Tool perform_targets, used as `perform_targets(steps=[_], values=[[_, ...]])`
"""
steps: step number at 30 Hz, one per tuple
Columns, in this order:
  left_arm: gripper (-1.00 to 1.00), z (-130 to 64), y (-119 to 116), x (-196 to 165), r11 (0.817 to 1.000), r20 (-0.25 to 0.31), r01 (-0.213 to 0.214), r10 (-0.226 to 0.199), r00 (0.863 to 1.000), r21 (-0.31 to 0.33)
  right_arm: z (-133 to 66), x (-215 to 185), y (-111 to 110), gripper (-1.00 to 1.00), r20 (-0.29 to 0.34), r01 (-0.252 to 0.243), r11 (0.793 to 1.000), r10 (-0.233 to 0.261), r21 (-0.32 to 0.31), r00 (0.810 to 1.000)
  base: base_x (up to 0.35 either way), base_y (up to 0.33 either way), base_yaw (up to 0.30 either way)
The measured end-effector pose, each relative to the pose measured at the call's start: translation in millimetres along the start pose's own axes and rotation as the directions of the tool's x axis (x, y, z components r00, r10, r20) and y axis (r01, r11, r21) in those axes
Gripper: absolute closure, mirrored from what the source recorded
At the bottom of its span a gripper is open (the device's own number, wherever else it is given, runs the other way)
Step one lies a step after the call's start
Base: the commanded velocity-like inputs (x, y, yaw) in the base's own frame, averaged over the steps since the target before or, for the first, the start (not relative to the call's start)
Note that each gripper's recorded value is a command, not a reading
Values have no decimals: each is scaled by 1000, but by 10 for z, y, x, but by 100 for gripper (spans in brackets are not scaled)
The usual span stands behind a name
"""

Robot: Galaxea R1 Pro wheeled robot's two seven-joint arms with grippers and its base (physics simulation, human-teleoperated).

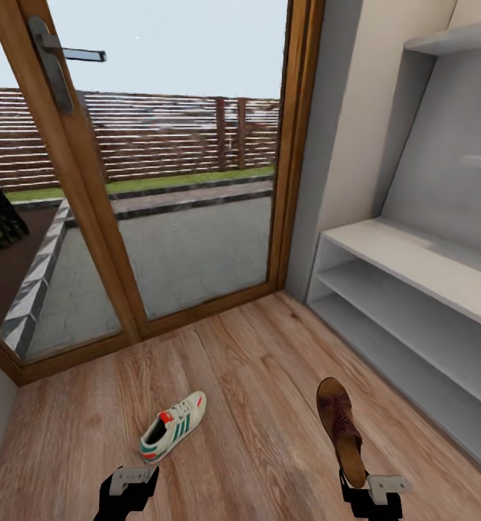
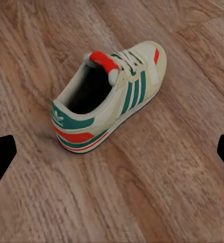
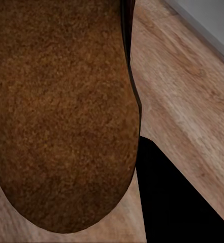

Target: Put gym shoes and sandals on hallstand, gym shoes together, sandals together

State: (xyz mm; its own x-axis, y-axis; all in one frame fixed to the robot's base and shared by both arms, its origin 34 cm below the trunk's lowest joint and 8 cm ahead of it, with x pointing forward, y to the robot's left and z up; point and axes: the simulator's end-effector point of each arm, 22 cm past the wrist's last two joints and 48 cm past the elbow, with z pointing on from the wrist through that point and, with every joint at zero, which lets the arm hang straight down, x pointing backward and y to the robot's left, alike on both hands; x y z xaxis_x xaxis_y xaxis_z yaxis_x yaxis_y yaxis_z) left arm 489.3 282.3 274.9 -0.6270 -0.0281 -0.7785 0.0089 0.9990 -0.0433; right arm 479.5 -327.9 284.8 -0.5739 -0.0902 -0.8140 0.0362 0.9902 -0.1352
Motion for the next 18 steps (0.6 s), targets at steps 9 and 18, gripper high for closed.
perform_targets(steps=[9,18], values=[[-100,-1,0,-19,1000,4,1,-1,1000,0,0,-18,-1,100,4,-1,1000,1,0,1000,203,223,-198],[-100,-2,-1,-44,1000,9,1,-1,1000,0,0,-41,-4,100,9,-1,1000,1,1,1000,43,239,-239]])
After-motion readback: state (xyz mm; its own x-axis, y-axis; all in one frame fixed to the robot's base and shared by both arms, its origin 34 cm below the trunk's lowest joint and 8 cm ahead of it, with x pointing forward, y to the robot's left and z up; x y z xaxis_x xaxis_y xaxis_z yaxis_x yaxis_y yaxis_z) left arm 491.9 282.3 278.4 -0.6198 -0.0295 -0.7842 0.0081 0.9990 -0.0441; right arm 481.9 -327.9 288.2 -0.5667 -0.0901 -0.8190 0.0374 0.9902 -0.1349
